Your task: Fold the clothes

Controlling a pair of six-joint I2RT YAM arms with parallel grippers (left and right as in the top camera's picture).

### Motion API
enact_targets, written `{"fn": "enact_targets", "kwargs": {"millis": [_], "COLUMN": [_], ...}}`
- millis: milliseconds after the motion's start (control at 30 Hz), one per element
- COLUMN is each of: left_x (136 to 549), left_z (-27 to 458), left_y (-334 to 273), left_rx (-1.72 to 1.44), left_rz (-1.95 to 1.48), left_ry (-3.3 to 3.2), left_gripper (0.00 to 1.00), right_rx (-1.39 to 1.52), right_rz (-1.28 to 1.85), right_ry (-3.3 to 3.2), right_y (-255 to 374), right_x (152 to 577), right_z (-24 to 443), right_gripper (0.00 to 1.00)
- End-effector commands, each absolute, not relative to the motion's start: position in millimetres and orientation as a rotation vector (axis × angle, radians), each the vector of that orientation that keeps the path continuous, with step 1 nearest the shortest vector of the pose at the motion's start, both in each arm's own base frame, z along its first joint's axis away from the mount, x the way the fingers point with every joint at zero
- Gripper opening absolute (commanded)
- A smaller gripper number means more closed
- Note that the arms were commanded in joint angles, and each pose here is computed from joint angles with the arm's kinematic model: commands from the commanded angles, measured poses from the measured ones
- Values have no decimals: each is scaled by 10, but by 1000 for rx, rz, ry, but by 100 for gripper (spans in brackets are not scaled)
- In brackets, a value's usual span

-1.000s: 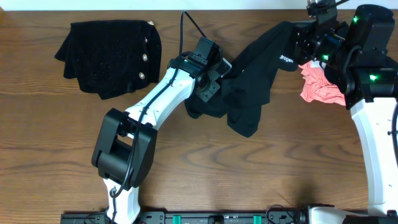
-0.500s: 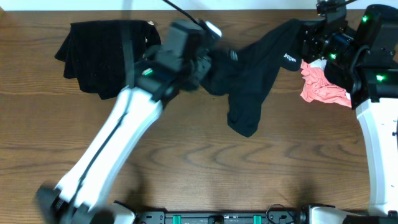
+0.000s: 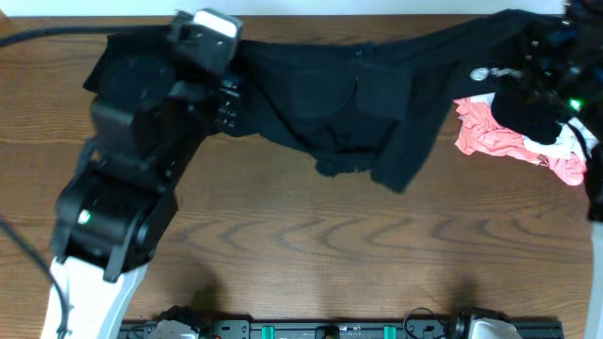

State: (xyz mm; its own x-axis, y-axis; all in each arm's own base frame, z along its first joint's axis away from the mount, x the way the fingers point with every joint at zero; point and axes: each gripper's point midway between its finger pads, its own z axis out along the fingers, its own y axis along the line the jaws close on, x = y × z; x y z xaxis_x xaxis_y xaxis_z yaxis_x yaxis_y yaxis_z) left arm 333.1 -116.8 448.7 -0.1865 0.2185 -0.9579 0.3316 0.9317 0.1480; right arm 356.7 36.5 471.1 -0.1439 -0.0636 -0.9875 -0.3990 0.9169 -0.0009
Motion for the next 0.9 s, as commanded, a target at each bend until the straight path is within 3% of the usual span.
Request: {"fn": "enact_targets", "kwargs": {"millis": [0,533,867], "left_x": [3101,1842,1717], "left_z": [4817,5503,5325], "left_y": [-1026,-663,-626], "left_rx": [330,205,182], "left_rz": [-134,-331,-367], "left_ry": [1692,1433,1500], "left_gripper": [6,6,6], "right_rx": [-334,-221,-112], "right_rz": [214,73,158], "right_ry": [1636,1590,1688], "right_y": [269,247,263], "right_x": [3259,2038,1828], "right_z": [5054,5493,5350], "right_gripper": [1,1,1]}}
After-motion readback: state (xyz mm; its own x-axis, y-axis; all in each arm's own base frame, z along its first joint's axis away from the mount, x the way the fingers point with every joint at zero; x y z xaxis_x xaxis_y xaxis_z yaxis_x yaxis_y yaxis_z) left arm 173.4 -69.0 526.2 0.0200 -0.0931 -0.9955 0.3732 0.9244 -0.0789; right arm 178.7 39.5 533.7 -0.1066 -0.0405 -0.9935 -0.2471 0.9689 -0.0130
